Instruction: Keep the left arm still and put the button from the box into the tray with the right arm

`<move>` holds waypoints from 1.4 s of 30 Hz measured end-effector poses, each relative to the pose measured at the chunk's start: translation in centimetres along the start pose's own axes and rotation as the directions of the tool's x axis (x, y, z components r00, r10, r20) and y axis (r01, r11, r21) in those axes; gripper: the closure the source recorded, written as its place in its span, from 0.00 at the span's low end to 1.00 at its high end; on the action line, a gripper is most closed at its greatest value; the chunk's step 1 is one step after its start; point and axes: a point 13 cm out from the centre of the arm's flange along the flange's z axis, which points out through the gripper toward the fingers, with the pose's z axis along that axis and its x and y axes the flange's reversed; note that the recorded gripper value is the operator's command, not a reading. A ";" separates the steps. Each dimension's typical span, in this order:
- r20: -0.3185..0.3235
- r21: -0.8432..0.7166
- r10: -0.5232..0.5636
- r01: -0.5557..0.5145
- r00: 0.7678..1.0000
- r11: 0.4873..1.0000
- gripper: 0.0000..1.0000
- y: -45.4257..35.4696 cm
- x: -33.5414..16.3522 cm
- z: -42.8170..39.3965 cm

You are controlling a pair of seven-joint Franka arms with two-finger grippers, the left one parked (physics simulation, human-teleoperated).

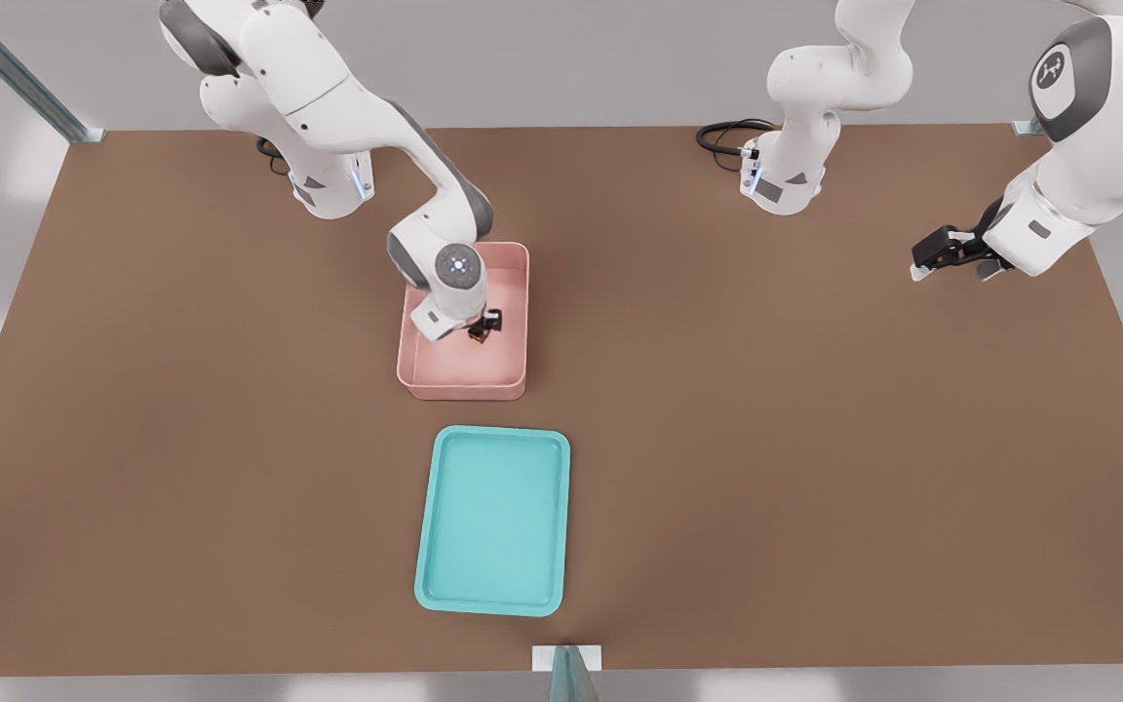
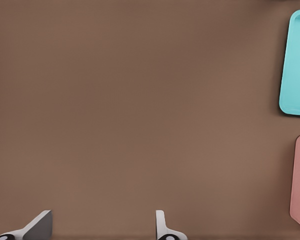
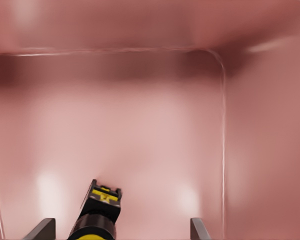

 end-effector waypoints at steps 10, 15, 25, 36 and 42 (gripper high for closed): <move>0.063 -0.102 0.228 -0.220 0.972 0.970 0.00 1.3 -1.7 1.5; 0.071 -0.144 0.295 -0.283 0.953 0.948 0.00 2.3 -1.5 0.7; 0.062 -0.151 0.369 -0.357 0.927 0.922 0.00 2.5 0.1 0.8; 0.059 -0.136 0.406 -0.395 0.912 0.908 0.33 2.2 0.2 2.3; 0.051 -0.132 0.415 -0.405 0.909 0.905 0.44 2.1 0.3 3.4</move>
